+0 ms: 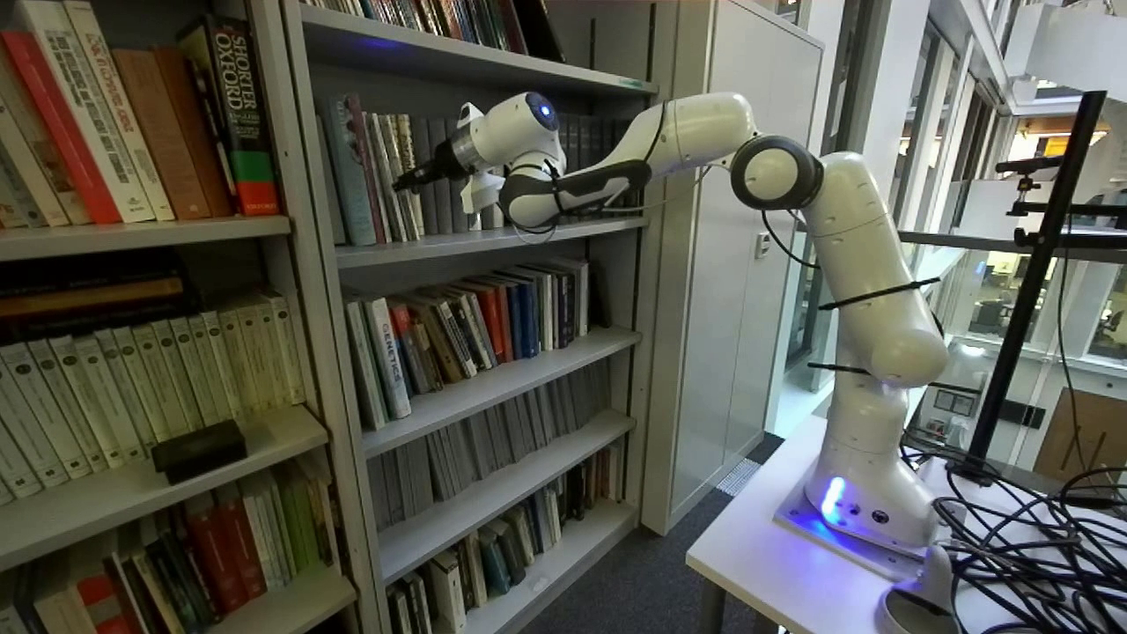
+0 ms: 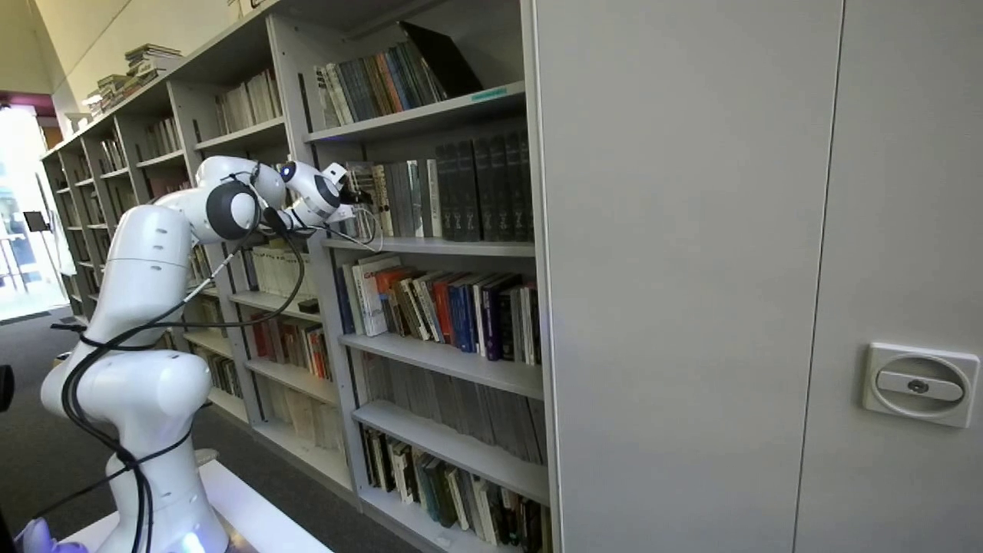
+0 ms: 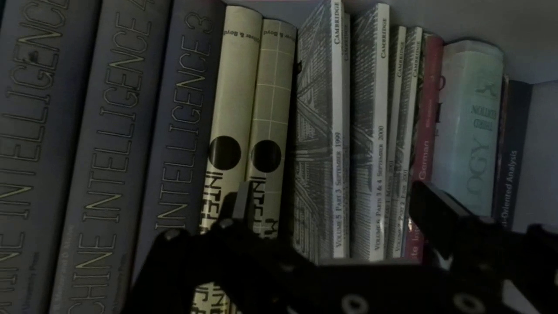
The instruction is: Pick up the small book from the shelf and move it to the right.
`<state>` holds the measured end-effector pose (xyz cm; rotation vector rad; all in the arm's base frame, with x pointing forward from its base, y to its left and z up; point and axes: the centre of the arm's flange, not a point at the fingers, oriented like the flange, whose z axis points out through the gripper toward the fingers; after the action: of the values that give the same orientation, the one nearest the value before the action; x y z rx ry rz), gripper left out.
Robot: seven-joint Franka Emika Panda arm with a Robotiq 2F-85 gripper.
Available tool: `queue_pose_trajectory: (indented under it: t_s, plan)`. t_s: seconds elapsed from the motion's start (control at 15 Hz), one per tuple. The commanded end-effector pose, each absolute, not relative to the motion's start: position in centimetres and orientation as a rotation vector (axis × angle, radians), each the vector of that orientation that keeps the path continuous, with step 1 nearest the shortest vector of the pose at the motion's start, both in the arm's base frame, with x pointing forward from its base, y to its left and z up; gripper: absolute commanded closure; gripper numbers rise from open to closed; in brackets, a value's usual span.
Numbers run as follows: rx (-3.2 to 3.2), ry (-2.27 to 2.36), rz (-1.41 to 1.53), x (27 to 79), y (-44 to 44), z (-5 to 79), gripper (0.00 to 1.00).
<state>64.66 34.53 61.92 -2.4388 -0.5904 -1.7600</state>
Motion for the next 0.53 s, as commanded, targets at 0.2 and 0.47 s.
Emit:
queue_pose_trajectory:
  t_s: [0.2, 0.47]
  plan:
    - [-2.458, -0.535, -1.824, 65.73, 33.96, 62.83, 0.36]
    - [-2.466, -0.524, -1.824, 65.78, 33.85, 62.55, 0.34]
